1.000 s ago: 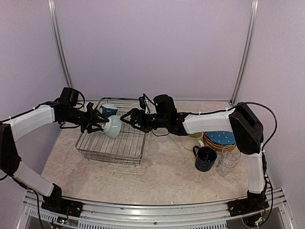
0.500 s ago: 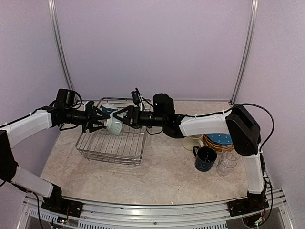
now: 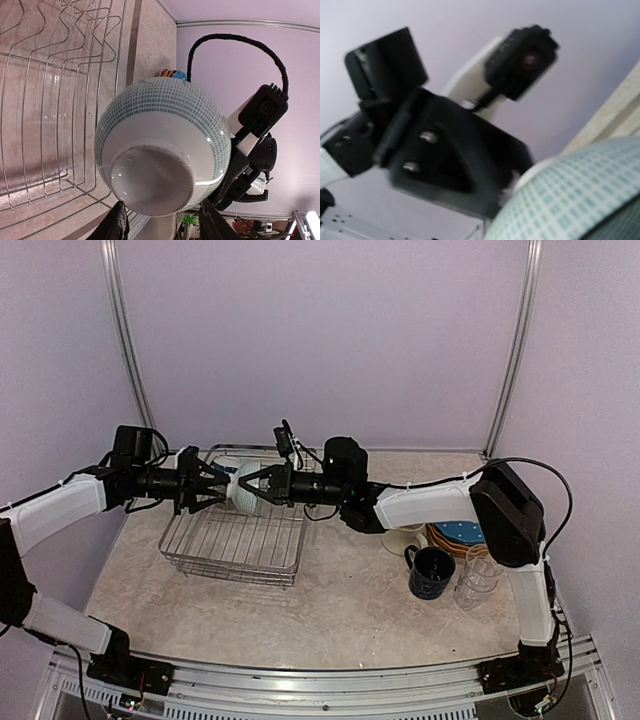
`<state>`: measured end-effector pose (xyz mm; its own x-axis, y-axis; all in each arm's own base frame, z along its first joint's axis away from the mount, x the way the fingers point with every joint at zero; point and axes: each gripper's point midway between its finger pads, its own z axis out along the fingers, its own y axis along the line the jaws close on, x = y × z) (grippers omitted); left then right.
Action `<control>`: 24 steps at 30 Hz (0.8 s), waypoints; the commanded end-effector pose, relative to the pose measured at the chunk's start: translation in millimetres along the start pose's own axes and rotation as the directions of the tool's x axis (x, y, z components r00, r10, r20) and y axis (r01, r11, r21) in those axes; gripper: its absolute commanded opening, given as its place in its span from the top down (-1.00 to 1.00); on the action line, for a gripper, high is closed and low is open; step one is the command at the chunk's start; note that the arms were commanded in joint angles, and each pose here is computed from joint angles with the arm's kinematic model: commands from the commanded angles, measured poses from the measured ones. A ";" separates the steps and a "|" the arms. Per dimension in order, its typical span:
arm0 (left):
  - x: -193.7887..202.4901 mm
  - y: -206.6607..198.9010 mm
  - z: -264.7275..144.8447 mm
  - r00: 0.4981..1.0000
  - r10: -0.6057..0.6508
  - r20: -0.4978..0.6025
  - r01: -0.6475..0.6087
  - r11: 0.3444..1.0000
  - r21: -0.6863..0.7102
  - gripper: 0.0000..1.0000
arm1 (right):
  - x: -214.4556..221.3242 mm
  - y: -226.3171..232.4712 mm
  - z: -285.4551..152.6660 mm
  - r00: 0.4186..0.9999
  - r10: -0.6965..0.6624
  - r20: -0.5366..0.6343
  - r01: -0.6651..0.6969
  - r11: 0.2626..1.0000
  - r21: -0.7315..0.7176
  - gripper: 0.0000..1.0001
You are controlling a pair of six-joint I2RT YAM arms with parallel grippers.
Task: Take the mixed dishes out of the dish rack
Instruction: Pass from the left arm to the right, then place the bowl at the center of the board.
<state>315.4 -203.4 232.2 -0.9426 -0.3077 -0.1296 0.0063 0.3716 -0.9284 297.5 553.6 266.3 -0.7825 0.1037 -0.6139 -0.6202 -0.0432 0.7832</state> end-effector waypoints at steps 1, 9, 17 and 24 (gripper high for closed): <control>6.3 -18.2 -6.2 0.998 0.059 -0.006 -0.059 0.997 0.047 0.26 | 1.1 15.2 -6.9 0.995 -0.094 -0.015 0.094 0.996 0.005 1.00; 7.0 -26.5 -21.5 0.989 0.135 0.053 -0.133 0.991 -0.028 -0.66 | 6.9 35.5 -42.2 0.937 -0.330 -0.115 0.342 0.934 0.105 1.00; 7.7 -29.6 -13.9 0.984 0.172 0.053 -0.167 0.983 -0.081 -0.98 | -11.1 35.9 -118.8 0.849 -0.476 -0.230 0.527 0.728 0.438 1.00; 13.0 -31.5 10.7 0.976 0.217 0.012 -0.213 0.965 -0.156 -0.98 | -46.1 -21.6 -226.0 0.877 -0.397 -0.271 0.415 0.340 0.844 1.00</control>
<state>302.6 -220.4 260.6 -0.9206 -0.2548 -0.2959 0.1384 0.4956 -0.8575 294.7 399.6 308.1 -0.3929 -0.0576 -0.9178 -0.7461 0.6035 0.2815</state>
